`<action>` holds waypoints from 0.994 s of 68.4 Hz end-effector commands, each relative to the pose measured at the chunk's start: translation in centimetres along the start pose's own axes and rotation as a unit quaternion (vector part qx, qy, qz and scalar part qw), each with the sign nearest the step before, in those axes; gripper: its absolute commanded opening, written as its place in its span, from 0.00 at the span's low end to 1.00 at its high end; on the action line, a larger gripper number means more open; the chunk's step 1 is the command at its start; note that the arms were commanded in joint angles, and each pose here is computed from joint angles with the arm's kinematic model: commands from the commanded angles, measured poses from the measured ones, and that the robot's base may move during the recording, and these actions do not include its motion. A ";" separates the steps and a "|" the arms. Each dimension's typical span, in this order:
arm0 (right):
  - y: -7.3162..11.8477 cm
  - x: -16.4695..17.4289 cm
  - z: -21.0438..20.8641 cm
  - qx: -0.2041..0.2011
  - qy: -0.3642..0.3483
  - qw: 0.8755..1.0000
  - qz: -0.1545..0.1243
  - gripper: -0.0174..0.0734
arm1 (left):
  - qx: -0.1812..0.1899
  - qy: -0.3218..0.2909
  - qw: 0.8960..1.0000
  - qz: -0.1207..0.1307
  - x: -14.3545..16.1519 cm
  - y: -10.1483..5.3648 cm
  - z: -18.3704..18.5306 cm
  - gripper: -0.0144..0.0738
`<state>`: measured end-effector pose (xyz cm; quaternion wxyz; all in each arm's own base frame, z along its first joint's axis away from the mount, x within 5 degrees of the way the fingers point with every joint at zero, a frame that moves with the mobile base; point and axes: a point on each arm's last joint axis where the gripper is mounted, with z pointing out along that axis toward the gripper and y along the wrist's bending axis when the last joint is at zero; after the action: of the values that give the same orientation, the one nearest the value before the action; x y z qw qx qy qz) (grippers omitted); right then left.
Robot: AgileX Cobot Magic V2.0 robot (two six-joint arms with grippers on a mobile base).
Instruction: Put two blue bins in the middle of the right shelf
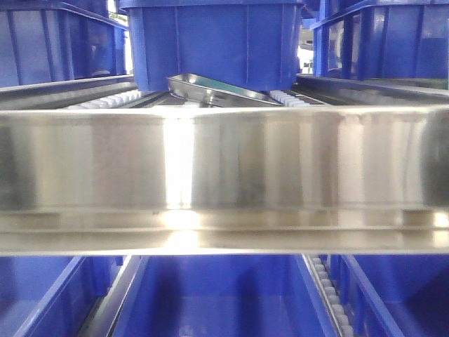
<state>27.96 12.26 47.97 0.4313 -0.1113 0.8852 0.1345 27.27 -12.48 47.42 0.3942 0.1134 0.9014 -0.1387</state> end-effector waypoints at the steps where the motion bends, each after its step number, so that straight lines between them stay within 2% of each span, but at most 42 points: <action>1: -0.2 -0.5 -0.8 0.006 -0.028 1.000 -0.011 0.02 | 0.022 -0.032 0.999 -0.003 -0.5 -0.4 -1.1 0.04; 68: -0.2 -0.6 -0.8 0.006 -0.027 1.000 -0.011 0.02 | 0.022 -0.033 0.999 -0.003 -0.6 -0.4 -1.2 0.04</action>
<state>27.96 12.26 47.97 0.4313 -0.1113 0.8852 0.1345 27.29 -12.44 47.42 0.3943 0.1126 0.9015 -0.1384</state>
